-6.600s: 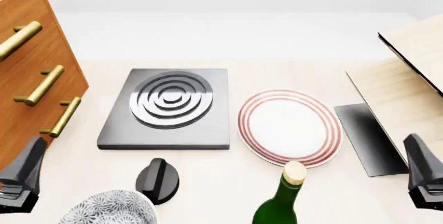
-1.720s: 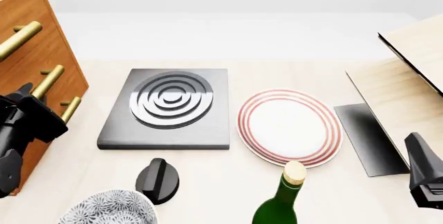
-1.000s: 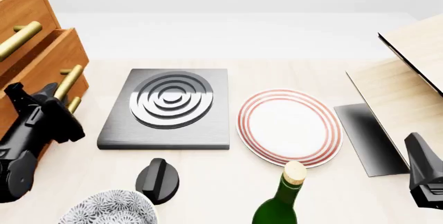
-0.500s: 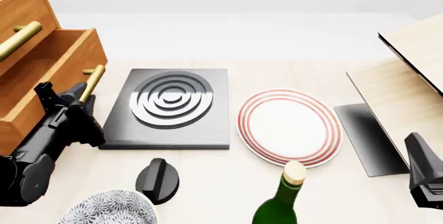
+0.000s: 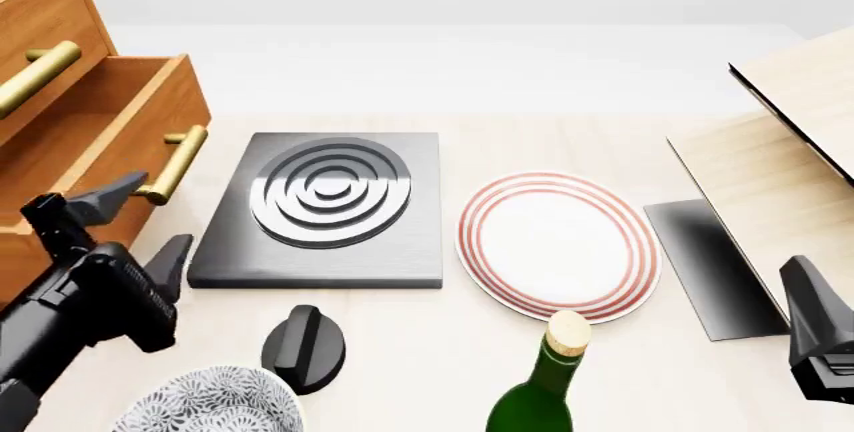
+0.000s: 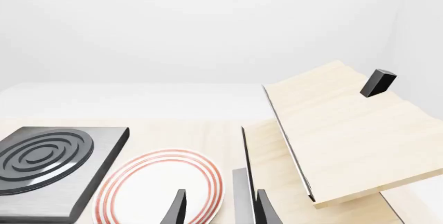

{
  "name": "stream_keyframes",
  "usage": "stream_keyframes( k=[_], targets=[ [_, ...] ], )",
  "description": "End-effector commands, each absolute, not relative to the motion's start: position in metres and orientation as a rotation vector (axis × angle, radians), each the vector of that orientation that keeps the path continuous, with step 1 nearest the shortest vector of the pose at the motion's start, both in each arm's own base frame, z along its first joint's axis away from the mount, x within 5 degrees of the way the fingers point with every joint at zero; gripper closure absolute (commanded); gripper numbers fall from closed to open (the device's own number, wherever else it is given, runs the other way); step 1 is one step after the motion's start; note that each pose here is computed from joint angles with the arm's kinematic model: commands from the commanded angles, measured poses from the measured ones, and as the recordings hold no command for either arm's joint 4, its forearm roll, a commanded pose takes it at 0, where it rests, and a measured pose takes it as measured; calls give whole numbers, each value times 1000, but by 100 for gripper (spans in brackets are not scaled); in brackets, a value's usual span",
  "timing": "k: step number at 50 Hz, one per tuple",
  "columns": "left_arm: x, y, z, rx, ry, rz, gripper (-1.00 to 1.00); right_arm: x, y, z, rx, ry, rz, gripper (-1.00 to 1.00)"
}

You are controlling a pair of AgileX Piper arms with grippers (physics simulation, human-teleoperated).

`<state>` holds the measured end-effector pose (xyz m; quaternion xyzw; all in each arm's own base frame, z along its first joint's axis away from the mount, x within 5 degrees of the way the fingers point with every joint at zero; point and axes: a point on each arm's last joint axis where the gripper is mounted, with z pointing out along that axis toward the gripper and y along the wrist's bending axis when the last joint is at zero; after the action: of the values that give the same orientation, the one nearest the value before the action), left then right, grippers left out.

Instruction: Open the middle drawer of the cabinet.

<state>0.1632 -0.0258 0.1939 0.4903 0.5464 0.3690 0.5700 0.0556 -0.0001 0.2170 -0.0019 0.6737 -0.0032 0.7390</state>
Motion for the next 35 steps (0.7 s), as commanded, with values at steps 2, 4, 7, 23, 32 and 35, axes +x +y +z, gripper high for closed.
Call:
stream_keyframes(
  k=[2, 4, 7, 23, 32, 35],
  targets=[
    [55, -13, 200, 1106, 1262, 733, -100, 56, 0, 217, -4, 1478, -7, -100],
    [54, -14, 204, 1076, 1268, 692, -100, 56, 0, 217, -4, 1478, -7, -100],
    [49, -14, 226, 1042, 1260, 652, -100, 56, 0, 217, -4, 1478, -7, -100],
    [-34, 12, 368, 681, 1316, 212, -100, 56, 0, 217, -4, 1478, -7, -100],
    [-44, 12, 399, 445, 1426, 45, -100, 56, 0, 217, -4, 1478, -7, -100],
    [-38, 9, 405, 381, 1476, 32, -100, 56, 0, 217, -4, 1478, -7, -100]
  ],
)
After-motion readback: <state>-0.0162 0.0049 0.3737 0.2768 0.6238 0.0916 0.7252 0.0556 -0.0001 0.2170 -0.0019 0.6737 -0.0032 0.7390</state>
